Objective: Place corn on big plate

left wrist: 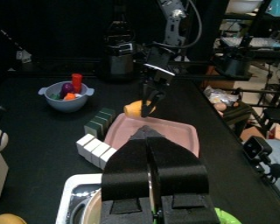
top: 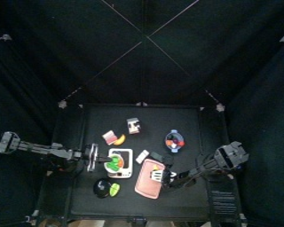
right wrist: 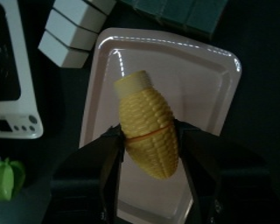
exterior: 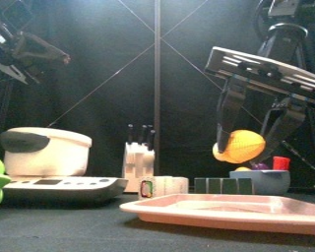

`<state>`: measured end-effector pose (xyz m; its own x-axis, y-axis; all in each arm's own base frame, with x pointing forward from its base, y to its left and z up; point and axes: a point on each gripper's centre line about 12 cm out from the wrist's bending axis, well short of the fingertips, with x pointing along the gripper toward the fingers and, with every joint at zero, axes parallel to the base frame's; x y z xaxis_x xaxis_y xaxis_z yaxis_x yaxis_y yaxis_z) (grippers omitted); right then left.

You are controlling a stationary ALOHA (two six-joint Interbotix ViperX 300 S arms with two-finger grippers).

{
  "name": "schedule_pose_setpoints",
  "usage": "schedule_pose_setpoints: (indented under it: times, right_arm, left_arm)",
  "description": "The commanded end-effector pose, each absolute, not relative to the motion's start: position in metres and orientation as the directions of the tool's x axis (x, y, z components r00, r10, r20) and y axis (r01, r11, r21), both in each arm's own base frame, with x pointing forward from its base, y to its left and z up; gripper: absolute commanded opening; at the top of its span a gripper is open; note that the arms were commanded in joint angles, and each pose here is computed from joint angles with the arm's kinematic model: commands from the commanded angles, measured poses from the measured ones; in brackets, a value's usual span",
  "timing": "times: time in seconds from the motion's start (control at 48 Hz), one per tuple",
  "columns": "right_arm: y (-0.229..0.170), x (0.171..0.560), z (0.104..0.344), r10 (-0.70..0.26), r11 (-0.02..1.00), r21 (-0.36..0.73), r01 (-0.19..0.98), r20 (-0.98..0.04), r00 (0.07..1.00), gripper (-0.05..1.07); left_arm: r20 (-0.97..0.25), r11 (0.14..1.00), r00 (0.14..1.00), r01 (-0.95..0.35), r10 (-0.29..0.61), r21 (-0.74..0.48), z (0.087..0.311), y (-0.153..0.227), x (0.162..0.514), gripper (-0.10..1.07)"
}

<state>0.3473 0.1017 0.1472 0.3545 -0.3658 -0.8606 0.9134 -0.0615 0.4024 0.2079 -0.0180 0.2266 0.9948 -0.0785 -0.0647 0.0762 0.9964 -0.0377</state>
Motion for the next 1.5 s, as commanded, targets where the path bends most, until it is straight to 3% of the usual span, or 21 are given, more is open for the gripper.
schedule_pose_setpoints:
  times: [0.0, 0.104, 0.208, 0.375, 0.646, 1.062, 1.479]
  right_arm:
    - [0.117, 0.355, 0.154, -0.404, -0.160, 0.412, 0.897, -0.856, 0.321, 0.65]
    - [0.129, 0.361, 0.139, -0.424, -0.255, 0.406, 0.878, -0.863, 0.276, 0.65]
    - [0.131, 0.367, 0.129, -0.422, -0.278, 0.411, 0.868, -0.864, 0.274, 0.65]
    - [0.129, 0.371, 0.124, -0.427, -0.220, 0.428, 0.877, -0.850, 0.308, 0.65]
    - [0.112, 0.373, 0.118, -0.440, -0.225, 0.425, 0.877, -0.847, 0.297, 0.67]
    - [0.103, 0.373, 0.107, -0.409, -0.226, 0.425, 0.877, -0.858, 0.310, 0.91]
    - [0.101, 0.375, 0.113, -0.405, -0.223, 0.433, 0.873, -0.856, 0.321, 0.92]
  left_arm:
    - [-0.051, 0.997, 0.996, 0.074, -0.076, -0.037, 0.233, -0.018, 0.210, -0.03]
    - [-0.060, 0.997, 0.995, 0.074, -0.076, -0.037, 0.233, -0.018, 0.210, -0.03]
    - [-0.069, 0.997, 0.995, 0.073, -0.075, -0.037, 0.232, -0.017, 0.210, -0.03]
    - [-0.072, 0.997, 0.994, 0.074, -0.076, -0.034, 0.231, -0.017, 0.209, -0.03]
    - [-0.072, 0.997, 0.995, 0.066, -0.068, -0.036, 0.231, -0.016, 0.209, -0.03]
    - [-0.075, 0.997, 0.995, 0.066, -0.068, -0.036, 0.230, -0.016, 0.209, -0.03]
    - [-0.078, 0.997, 0.995, 0.064, -0.067, -0.036, 0.229, -0.016, 0.209, -0.03]
